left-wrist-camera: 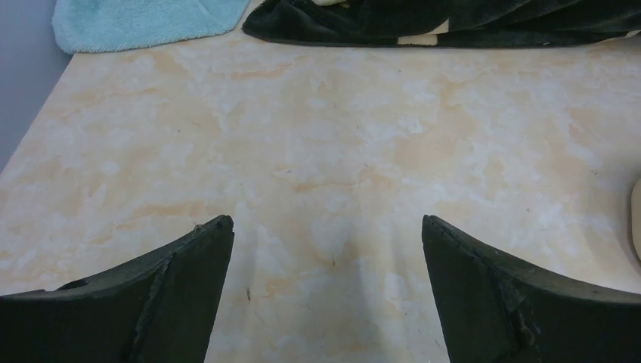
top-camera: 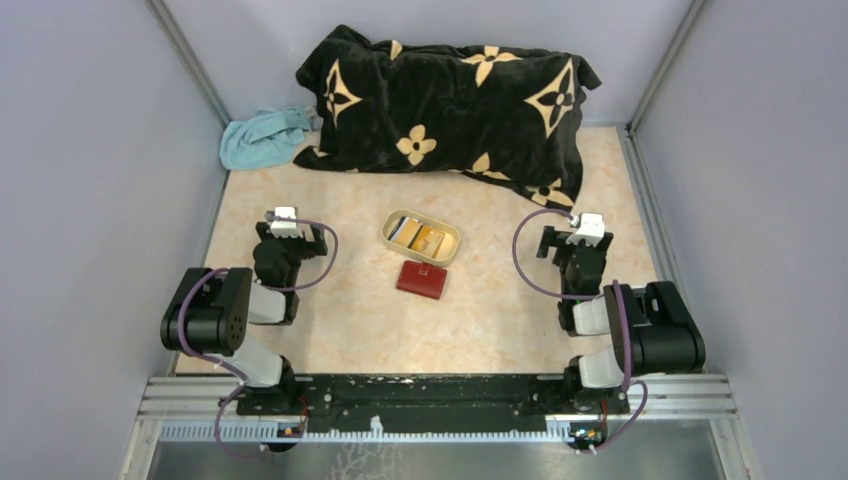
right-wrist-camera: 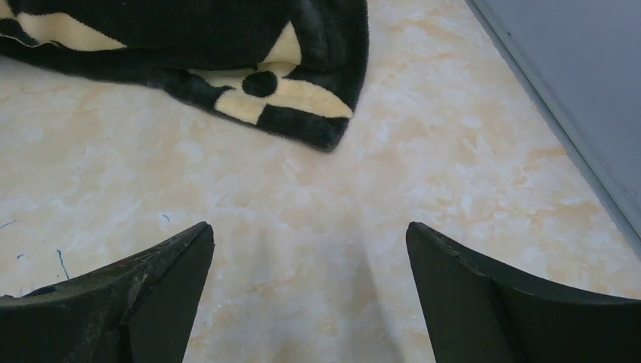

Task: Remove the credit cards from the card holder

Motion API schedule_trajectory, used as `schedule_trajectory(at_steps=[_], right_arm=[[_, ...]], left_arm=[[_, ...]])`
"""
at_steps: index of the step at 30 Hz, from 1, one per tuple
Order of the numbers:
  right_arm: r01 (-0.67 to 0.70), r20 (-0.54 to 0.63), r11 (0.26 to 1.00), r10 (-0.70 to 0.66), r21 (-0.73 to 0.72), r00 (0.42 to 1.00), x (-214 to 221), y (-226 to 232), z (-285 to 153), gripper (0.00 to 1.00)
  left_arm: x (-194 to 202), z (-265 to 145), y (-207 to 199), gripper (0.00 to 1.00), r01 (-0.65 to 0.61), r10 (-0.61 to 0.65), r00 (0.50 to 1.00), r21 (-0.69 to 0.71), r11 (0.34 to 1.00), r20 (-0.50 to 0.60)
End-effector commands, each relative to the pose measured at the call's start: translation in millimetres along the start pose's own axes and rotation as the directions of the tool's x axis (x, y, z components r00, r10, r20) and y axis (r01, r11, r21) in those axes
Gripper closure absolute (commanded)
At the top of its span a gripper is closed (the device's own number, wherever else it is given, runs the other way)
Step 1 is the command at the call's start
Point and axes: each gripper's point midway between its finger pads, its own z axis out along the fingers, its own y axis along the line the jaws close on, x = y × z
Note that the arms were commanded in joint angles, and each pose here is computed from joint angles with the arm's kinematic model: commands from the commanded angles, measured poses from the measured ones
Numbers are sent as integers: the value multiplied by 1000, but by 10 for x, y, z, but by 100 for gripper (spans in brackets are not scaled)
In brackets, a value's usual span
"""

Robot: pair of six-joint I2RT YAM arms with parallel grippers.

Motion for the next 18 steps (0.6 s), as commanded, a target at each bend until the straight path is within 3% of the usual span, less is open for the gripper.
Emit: schedule_trajectory(at_steps=[1,10,14,18], right_arm=[[-29,80,1000,28,10,996,-248,-6,88,1],[3,86,999,1,-45,996,-303,90,87,1],[44,19,989,-42,-139,999,-600,363,55,1],[21,74,968,-3,-249,997,-1048,703,-135,1]], left_arm=[[-34,-9,-22,0,-6,6,1000,12,1000,23],[-36,-7,-20,0,-5,5,1000,12,1000,23],[-34,-3,-24,0,-6,6,1000,14,1000,22],[-34,-5,-26,0,-6,6,1000,15,1000,23]])
